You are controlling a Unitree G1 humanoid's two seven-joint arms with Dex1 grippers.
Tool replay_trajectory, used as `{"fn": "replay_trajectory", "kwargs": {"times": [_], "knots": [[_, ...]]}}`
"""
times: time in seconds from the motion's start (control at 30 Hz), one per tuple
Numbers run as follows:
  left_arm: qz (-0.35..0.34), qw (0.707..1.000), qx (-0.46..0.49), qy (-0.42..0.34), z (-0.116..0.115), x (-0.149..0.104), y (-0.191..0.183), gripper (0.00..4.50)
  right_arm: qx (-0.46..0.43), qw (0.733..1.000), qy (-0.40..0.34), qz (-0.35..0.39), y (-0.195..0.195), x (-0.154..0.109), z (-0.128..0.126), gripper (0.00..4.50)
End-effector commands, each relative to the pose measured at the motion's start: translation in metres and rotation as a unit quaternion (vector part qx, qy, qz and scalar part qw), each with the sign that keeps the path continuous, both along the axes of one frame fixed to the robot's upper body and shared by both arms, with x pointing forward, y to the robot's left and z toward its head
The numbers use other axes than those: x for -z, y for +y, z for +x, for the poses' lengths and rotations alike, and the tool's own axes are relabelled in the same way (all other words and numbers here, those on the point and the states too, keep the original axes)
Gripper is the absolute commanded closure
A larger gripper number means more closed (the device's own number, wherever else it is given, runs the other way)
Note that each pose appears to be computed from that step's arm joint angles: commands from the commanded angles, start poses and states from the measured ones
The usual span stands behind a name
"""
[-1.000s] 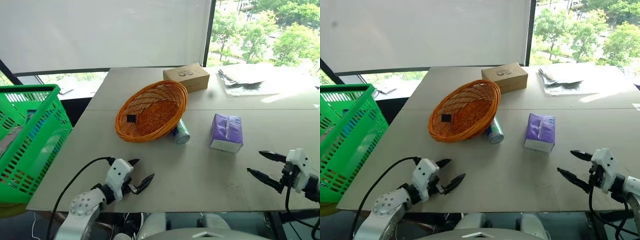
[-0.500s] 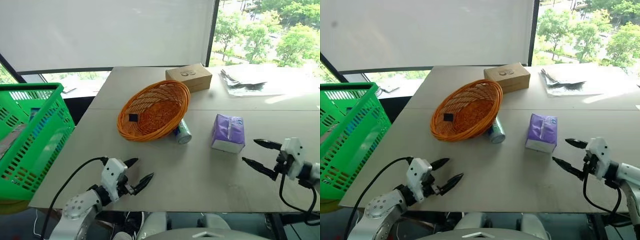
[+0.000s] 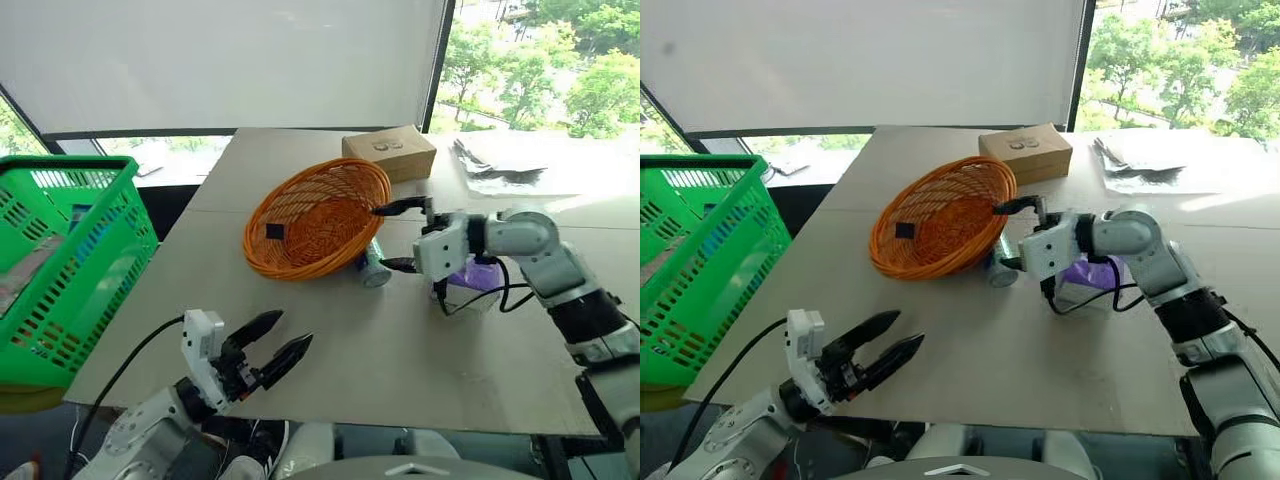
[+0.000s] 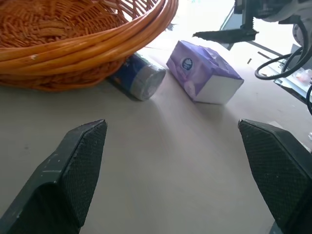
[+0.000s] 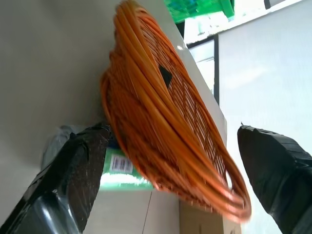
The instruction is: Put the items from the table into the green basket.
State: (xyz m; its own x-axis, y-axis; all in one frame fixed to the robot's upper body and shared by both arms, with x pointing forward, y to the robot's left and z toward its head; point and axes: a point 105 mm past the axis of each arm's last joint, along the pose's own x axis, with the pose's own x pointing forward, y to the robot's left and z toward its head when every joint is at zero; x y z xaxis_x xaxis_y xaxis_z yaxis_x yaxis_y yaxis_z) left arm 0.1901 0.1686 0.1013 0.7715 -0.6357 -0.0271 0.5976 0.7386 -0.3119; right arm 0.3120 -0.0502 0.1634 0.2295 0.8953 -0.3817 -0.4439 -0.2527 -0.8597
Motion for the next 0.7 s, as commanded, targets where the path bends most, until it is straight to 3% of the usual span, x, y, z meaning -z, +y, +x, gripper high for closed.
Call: {"fn": "replay_trajectory", "kwargs": {"times": [0.03, 0.33, 0.6, 0.63, 0.7], "knots": [[0.031, 0.997, -0.056, -0.042, 0.001, -0.016, 0.014, 0.06, -0.034, 0.999, -0.020, -0.028, 0.006, 0.000, 0.002, 0.00], [0.062, 0.992, -0.109, -0.032, -0.013, -0.005, 0.022, 0.06, 0.035, 0.994, 0.001, -0.103, 0.006, 0.016, 0.039, 0.00], [0.070, 0.993, -0.089, -0.041, -0.004, -0.005, 0.019, 0.00, 0.002, 0.997, 0.003, -0.077, 0.009, 0.004, 0.023, 3.68], [0.071, 0.993, -0.087, -0.043, -0.002, -0.006, 0.020, 0.00, -0.006, 0.998, 0.002, -0.062, 0.010, -0.001, 0.019, 3.98], [0.071, 0.993, -0.085, -0.046, 0.001, -0.008, 0.021, 0.00, -0.016, 0.999, -0.005, -0.040, 0.012, -0.010, 0.013, 4.05]]}}
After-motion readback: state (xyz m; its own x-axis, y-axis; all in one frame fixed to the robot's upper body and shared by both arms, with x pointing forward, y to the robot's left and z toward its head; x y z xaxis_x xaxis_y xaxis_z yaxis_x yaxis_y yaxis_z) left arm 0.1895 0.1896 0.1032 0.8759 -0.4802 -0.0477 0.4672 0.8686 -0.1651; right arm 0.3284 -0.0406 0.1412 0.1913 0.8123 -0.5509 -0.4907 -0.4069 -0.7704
